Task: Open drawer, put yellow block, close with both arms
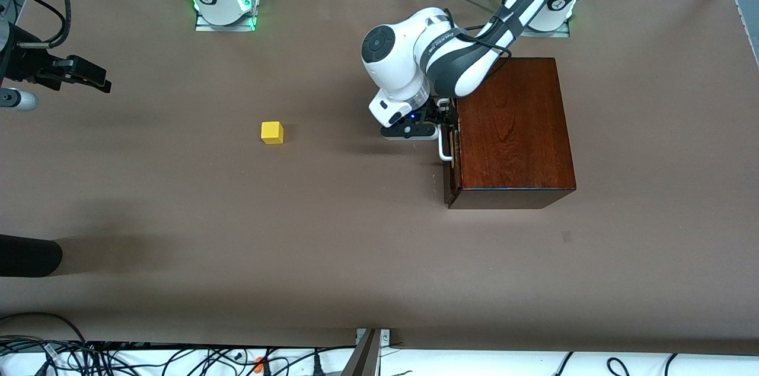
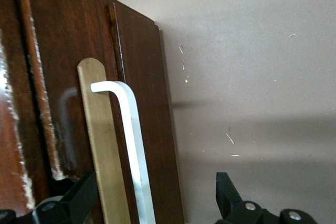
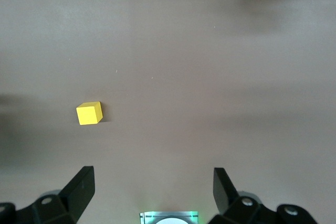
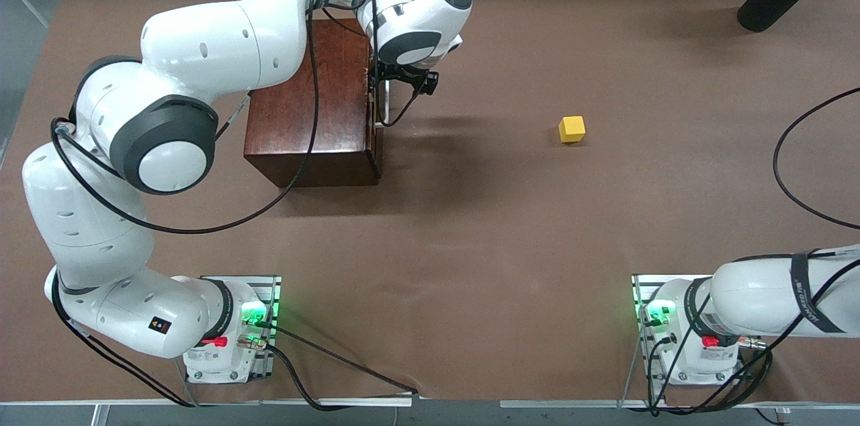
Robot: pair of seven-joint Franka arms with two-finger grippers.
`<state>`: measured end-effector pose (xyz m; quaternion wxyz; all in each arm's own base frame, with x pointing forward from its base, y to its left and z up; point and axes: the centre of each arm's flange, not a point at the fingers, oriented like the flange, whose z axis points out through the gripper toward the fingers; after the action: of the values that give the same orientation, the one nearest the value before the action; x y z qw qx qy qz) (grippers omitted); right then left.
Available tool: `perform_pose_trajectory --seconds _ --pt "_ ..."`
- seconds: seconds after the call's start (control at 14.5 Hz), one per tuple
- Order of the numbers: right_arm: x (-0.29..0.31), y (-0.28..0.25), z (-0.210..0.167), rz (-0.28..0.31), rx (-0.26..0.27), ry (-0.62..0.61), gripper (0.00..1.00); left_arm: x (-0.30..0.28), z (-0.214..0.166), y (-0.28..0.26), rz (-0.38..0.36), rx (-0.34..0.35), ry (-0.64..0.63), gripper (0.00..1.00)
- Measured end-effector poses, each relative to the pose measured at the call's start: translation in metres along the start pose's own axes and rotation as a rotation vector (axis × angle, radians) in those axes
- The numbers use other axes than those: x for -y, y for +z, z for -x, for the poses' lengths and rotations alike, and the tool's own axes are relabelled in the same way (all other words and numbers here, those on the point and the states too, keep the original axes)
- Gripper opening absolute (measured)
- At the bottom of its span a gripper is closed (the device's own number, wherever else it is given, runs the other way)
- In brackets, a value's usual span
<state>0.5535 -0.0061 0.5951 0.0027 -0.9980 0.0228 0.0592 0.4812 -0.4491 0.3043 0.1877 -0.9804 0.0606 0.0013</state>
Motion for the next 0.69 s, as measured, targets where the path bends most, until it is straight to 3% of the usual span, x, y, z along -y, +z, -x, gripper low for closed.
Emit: perform_pose_trajectory --seconds 0.69 --pt "0.000 0.000 0.000 0.000 0.000 0.000 1.00 -0.014 0.015 0.014 -0.018 0.022 0.036 1.00"
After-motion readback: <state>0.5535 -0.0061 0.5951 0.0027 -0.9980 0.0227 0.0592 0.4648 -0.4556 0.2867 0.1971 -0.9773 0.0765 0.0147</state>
